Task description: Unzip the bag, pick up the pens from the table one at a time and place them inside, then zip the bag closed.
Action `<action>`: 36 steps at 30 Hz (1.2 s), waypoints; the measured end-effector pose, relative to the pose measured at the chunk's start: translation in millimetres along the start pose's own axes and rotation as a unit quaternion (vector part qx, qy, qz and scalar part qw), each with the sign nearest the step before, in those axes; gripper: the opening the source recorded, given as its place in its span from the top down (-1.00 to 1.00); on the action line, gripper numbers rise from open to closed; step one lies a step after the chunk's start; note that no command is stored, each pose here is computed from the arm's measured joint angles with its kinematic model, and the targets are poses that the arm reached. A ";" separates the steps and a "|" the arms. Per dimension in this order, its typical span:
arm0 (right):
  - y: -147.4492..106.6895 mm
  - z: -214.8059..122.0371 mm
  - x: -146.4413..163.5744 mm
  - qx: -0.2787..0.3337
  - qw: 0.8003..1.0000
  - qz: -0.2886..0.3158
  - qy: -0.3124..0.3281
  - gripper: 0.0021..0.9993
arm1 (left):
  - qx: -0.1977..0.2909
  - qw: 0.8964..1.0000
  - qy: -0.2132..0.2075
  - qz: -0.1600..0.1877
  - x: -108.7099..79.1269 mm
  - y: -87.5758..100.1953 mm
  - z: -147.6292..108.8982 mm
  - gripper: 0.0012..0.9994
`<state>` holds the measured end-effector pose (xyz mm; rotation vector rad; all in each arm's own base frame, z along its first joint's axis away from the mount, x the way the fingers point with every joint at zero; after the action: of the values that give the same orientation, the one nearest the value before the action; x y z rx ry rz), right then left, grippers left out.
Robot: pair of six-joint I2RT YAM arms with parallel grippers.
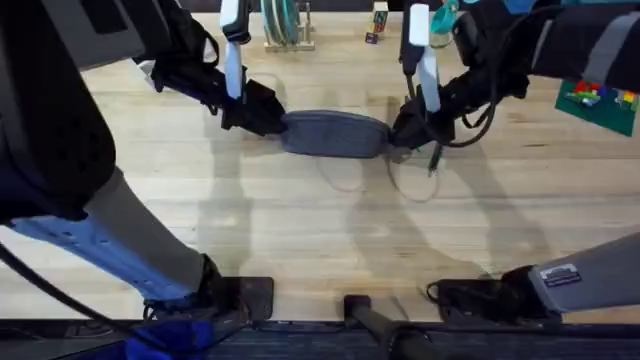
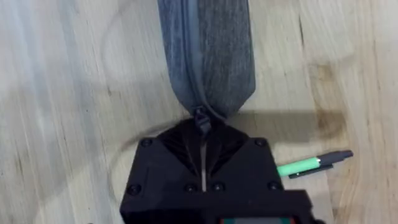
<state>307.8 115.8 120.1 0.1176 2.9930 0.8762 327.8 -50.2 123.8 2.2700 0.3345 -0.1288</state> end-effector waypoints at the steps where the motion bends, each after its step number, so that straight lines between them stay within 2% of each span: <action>1: 0.0 0.0 0.0 0.000 1.000 0.000 0.000 0.93 | 0.000 1.000 0.000 0.000 0.0 0.0 0.0 0.92; 25: -0.1 0.0 0.1 0.000 1.000 0.000 0.000 0.94 | 0.000 1.000 0.000 0.000 0.0 0.0 0.0 0.92; 36: -4.3 0.7 0.4 0.024 1.000 0.000 -0.003 0.94 | 0.000 1.000 0.000 0.000 0.0 0.0 0.0 0.92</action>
<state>307.1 112.6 117.2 0.1199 3.0103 0.8020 327.8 -50.2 123.8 2.2696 0.3345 -0.1289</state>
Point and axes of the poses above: each hand's point on the last joint's axis, 136 mm out from that joint toward the fingers, its own z axis out along the fingers, its own x axis along the line the jaws close on, y = z × x, the point moved 6 cm from there along -z, back along the fingers, and after that the axes turned 8 degrees about -z, right-handed, at the moved point
